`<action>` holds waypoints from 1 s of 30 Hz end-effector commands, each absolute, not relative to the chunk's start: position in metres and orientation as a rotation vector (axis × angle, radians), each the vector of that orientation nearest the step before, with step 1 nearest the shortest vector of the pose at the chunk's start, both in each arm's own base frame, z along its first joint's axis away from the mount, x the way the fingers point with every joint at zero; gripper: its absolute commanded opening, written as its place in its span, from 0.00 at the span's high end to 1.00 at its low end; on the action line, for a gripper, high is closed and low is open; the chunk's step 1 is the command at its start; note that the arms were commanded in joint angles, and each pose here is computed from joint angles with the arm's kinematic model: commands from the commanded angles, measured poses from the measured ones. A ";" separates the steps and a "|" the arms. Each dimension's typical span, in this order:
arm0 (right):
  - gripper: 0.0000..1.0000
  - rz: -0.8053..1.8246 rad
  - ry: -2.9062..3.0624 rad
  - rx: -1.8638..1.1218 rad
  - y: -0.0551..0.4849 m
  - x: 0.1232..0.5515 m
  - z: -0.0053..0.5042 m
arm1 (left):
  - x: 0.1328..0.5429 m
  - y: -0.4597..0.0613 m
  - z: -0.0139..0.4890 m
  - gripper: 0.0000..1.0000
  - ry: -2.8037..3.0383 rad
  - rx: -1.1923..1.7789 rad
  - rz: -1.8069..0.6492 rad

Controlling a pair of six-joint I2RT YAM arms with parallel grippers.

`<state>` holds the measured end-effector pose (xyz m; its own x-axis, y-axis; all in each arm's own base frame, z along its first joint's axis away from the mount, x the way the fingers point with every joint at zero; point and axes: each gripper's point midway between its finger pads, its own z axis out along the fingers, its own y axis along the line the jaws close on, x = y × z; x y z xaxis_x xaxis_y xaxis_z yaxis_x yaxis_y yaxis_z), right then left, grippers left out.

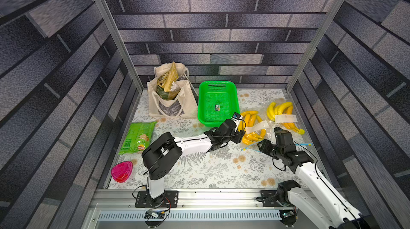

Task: Open the zip-top bag and take out the banana
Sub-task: Pick up the banana from the zipper food storage bag.

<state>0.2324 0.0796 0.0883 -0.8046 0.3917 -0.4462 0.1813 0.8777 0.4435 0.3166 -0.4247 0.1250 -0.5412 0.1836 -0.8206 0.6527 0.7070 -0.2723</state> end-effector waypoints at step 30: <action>0.50 0.346 2.495 0.676 0.062 0.264 0.036 | 0.353 -0.471 0.065 0.59 2.219 0.576 -0.714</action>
